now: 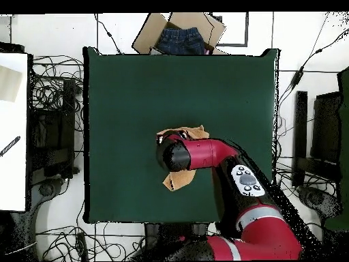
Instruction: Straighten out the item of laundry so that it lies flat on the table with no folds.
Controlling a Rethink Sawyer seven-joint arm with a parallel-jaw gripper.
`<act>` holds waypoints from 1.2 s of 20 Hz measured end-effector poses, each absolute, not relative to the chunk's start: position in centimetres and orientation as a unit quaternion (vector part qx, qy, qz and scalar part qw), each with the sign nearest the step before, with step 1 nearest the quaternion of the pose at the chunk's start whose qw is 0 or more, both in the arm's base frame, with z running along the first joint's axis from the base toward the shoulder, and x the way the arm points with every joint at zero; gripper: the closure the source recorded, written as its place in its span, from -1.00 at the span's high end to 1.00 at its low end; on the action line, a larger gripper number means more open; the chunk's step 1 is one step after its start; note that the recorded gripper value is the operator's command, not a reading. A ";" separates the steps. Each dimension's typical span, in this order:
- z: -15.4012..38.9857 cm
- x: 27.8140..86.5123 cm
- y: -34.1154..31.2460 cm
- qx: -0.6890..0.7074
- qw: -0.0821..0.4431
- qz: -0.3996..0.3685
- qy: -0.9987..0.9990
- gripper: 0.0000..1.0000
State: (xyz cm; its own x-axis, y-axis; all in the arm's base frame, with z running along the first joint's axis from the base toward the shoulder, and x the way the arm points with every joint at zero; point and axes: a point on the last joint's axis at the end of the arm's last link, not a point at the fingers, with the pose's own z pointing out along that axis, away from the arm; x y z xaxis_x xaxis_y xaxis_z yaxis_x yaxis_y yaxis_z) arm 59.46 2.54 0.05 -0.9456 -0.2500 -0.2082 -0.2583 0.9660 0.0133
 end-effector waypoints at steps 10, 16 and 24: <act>-0.6 59.3 6.5 -0.165 0.100 0.016 0.981 1.00; -1.4 59.9 11.3 -0.203 0.107 0.017 0.973 1.00; -2.7 60.4 10.5 -0.191 0.108 0.023 0.975 1.00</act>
State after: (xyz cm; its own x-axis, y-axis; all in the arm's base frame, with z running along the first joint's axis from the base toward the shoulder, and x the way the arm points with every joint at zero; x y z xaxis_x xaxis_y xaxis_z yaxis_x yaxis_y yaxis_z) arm 60.41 10.50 -2.70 -0.9038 -0.3678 -0.2189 -0.3776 0.9260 0.0032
